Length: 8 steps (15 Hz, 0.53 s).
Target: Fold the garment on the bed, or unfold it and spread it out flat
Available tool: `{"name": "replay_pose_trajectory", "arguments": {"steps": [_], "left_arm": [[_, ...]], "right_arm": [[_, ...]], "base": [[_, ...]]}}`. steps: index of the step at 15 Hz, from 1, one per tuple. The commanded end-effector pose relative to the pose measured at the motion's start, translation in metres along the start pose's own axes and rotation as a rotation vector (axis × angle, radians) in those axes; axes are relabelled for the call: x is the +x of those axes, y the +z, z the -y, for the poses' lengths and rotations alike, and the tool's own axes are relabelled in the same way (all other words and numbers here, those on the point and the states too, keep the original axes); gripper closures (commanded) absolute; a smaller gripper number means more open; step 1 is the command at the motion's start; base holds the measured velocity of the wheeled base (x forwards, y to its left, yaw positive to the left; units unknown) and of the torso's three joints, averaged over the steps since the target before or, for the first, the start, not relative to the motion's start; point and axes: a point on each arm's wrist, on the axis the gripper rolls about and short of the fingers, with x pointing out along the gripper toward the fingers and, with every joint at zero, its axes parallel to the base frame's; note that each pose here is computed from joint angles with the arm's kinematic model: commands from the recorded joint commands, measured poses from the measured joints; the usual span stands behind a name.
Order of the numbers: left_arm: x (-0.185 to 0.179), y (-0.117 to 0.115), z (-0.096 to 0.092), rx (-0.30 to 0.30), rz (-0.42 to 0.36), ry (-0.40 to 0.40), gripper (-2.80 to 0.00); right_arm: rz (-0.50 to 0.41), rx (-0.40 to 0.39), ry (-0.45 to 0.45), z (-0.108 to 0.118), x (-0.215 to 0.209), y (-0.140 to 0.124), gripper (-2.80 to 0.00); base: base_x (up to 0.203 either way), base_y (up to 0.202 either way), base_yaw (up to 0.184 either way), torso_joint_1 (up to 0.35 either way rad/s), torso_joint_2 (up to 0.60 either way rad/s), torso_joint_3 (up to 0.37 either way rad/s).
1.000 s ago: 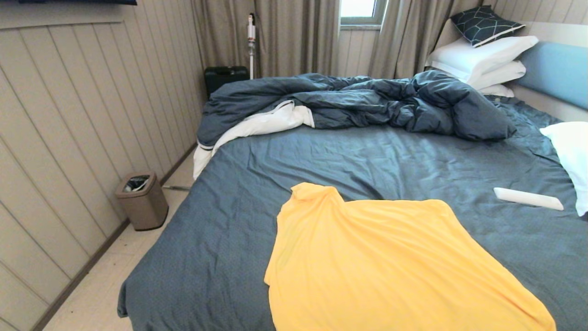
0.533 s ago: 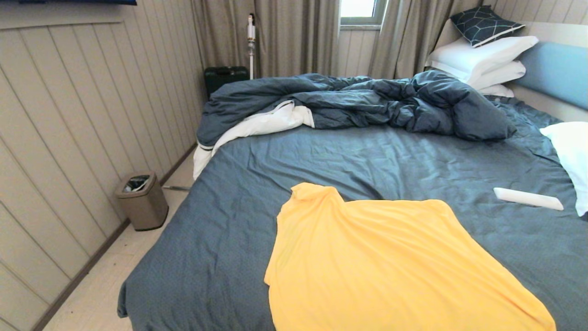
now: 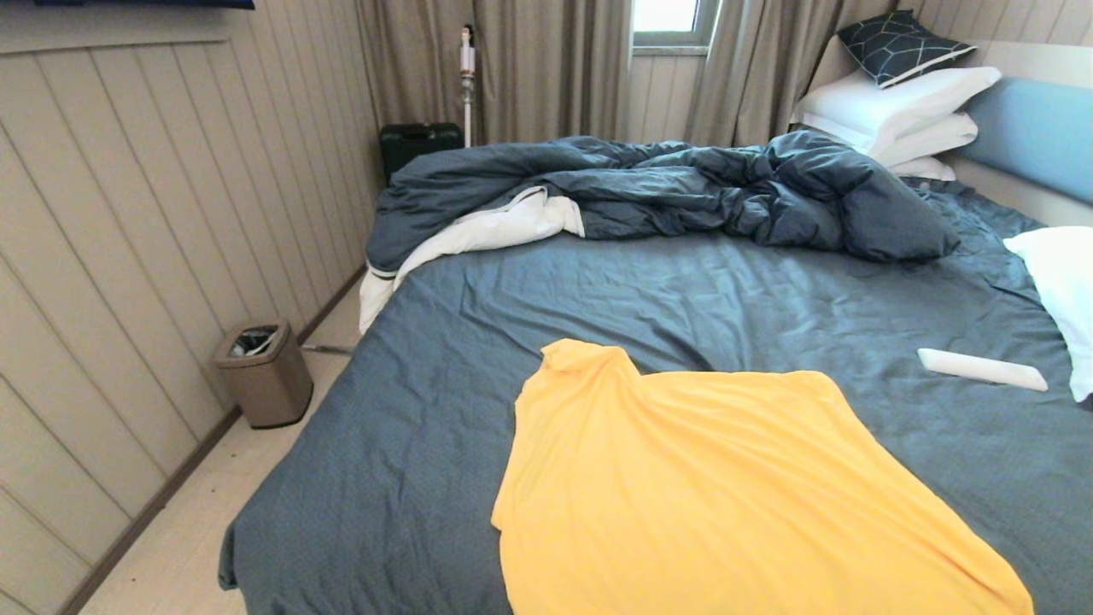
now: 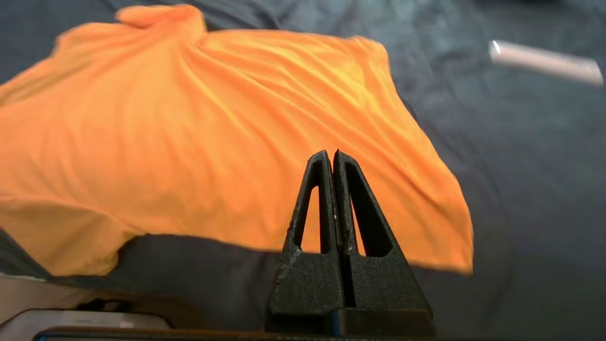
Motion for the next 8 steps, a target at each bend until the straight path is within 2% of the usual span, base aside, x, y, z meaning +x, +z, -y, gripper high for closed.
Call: {"name": "replay_pose_trajectory", "arguments": {"steps": [1, 2, 3, 5, 6, 8], "left_arm": [[0.0052, -0.0096, 0.0042, 0.016, 0.074, -0.1, 0.0], [0.0092, -0.0157, 0.0058, 0.011, 0.079, -0.122, 0.0], [0.0098, -0.0145, 0.0058, -0.031, 0.102, -0.131, 0.0], [0.0097, -0.0134, 0.005, -0.082, 0.108, -0.103, 0.0], [0.0098, -0.0132, 0.0047, -0.126, 0.109, -0.095, 0.0], [0.0099, -0.0126, 0.0046, -0.14, 0.118, -0.092, 0.0]], "right_arm": [[0.015, -0.013, 0.011, -0.0005, 0.0036, -0.0044, 0.0], [0.02, 0.005, 0.008, -0.0004, 0.0041, -0.0049, 0.0], [0.022, 0.038, 0.0, -0.0003, 0.0044, -0.0051, 0.0], [0.022, 0.036, -0.003, -0.0002, 0.0044, -0.0051, 0.0], [0.023, 0.036, -0.003, -0.0002, 0.0044, -0.005, 0.0], [0.023, 0.037, -0.005, -0.0002, 0.0044, -0.005, 0.0]], "base": [[0.0, 0.0, 0.0, 0.0, 0.0, 0.0], [0.0, 0.0, 0.0, 0.0, 0.0, 0.0], [0.0, 0.0, 0.0, 0.0, 0.0, 0.0], [0.0, 0.0, 0.0, 0.0, 0.0, 0.0], [0.0, 0.0, 0.0, 0.0, 0.0, 0.0], [0.0, 0.0, 0.0, 0.0, 0.0, 0.0]]}}
